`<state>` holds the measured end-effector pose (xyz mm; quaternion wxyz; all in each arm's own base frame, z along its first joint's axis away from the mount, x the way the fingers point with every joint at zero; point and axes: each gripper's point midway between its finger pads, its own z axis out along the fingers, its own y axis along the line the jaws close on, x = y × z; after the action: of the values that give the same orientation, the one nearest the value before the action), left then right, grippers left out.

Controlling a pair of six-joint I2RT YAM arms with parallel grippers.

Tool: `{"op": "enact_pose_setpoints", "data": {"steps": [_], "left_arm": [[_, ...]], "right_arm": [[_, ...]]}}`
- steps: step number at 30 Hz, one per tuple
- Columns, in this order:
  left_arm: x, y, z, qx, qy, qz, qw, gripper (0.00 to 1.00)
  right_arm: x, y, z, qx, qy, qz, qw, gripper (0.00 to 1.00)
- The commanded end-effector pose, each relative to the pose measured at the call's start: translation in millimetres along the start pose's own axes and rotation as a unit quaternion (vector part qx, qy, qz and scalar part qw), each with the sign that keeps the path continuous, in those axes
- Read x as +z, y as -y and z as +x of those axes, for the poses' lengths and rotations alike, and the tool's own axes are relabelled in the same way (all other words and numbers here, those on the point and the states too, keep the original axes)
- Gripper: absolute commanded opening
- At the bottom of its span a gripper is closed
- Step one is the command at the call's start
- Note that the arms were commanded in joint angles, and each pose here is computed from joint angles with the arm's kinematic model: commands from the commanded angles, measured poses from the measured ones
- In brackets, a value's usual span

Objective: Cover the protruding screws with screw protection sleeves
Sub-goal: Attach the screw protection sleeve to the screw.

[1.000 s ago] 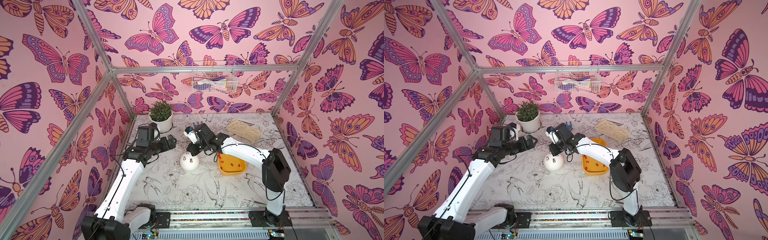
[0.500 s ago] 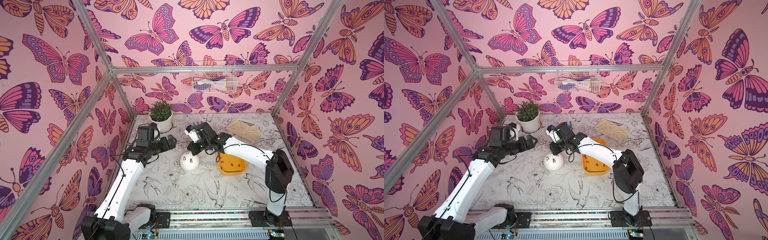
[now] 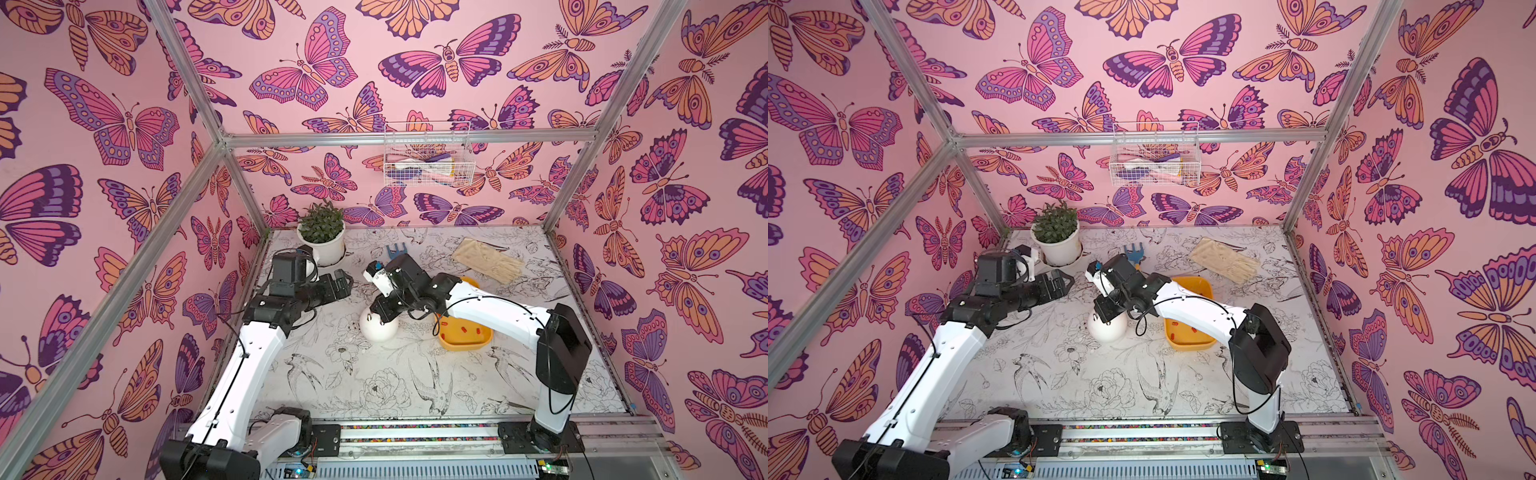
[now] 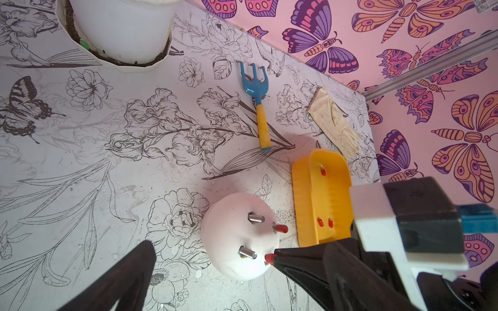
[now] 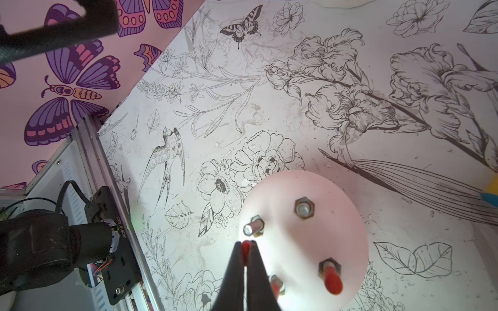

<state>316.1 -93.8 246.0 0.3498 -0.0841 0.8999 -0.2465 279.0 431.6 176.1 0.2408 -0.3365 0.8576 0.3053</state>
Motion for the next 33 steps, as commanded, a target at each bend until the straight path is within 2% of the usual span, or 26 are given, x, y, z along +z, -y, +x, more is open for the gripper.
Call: {"op": "enact_pose_setpoints", "data": {"steps": [1,33], "left_arm": [[-2.3,0.3,2.4,0.0,-0.003,0.006,1.0,1.0],[-1.6,-1.8,1.7,-0.002,-0.003,0.004,1.0,1.0]], "right_arm": [[-5.0,-7.6,-0.4,0.005,0.0,-0.005,1.0,0.07],[11.4,-1.8,-5.1,-0.01,-0.007,0.003,1.0,0.07]]}}
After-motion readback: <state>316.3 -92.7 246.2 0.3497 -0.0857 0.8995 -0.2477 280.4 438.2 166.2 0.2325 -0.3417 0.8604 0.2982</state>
